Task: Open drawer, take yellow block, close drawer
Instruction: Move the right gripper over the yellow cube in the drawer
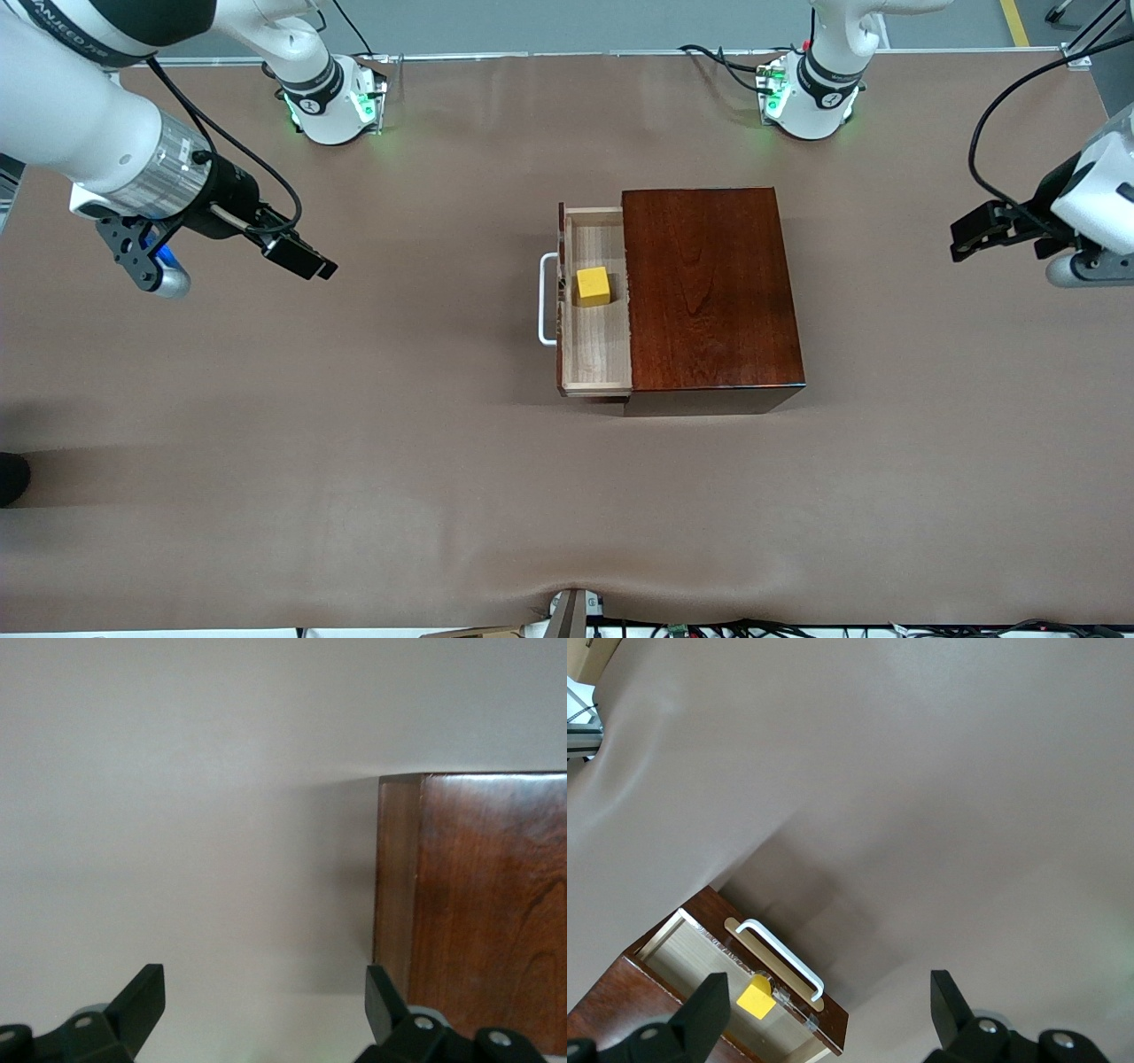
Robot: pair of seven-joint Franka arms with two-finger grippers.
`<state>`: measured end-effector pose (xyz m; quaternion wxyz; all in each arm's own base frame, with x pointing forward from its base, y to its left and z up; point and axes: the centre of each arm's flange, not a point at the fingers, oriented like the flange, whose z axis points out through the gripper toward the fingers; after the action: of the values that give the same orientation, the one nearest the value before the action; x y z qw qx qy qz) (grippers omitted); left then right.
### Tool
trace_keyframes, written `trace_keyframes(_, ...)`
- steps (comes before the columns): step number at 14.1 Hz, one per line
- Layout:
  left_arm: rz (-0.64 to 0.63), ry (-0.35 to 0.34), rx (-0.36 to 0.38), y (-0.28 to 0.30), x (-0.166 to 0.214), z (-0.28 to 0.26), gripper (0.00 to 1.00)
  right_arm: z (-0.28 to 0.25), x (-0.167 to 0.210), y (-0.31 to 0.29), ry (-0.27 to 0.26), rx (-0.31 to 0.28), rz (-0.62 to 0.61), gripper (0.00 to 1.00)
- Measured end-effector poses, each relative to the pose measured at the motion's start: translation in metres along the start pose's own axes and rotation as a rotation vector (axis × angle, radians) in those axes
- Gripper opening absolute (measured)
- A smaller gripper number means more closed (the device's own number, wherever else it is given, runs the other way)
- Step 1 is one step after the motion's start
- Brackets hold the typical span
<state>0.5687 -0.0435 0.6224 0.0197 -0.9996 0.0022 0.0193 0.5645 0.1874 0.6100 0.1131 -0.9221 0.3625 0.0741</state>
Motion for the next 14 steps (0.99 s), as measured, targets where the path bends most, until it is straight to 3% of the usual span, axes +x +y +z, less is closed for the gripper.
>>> trace_keyframes(6, -0.004, 0.03, 0.002, -0.006, -0.044, 0.016, 1.0, 0.038, -0.051, -0.034, -0.023, -0.053, 0.191, 1.0)
trace_keyframes(11, -0.011, 0.05, 0.004, -0.009, -0.047, 0.008, 1.0, 0.084, -0.098, -0.06, -0.032, -0.126, 0.313, 1.0)
trace_keyframes(14, -0.016, 0.039, 0.005, -0.011, -0.049, 0.005, 1.0, 0.122, -0.131, -0.075, -0.019, -0.183, 0.325, 1.0)
